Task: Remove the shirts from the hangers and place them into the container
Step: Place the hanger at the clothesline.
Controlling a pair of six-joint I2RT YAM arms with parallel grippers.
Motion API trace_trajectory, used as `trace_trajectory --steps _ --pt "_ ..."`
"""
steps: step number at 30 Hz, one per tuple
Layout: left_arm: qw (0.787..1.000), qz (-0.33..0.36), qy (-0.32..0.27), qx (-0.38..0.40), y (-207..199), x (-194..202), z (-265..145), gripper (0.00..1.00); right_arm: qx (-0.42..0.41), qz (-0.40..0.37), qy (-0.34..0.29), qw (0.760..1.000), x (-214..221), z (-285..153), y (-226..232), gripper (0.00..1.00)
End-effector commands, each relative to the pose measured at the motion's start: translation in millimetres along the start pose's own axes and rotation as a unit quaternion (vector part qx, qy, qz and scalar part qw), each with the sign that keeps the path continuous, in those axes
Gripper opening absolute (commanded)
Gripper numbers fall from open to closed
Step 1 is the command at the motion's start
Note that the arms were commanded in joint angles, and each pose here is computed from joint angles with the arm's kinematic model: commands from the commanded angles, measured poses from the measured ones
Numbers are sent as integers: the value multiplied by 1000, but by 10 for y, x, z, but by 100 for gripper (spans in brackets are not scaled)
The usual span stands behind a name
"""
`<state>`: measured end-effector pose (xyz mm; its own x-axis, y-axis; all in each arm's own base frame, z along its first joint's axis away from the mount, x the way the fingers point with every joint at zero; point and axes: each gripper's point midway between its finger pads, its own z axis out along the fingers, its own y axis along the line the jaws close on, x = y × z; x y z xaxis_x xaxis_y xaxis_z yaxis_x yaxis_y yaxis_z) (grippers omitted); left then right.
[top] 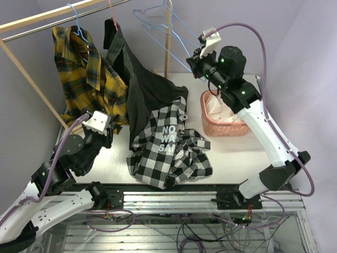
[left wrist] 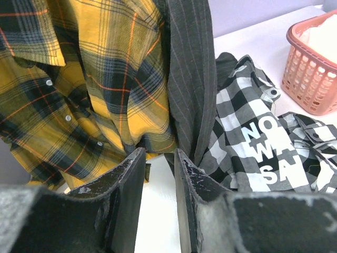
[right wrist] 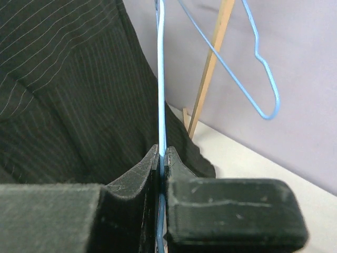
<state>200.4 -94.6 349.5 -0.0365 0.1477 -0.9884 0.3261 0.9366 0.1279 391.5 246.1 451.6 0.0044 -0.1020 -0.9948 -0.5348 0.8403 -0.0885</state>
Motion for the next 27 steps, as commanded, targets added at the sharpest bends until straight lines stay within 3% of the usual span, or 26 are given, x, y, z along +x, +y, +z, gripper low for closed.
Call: trace_trajectory --steps 1,17,27 --pt "999 -9 -28 -26 125 -74 -52 39 6 -18 -90 996 -464 163 -37 0" --pt "999 7 -18 -39 133 144 -3 39 -16 -26 -118 993 -547 1002 52 0" --pt "999 3 -25 -39 137 34 -2 39 -36 -20 -117 992 -427 1467 144 0"
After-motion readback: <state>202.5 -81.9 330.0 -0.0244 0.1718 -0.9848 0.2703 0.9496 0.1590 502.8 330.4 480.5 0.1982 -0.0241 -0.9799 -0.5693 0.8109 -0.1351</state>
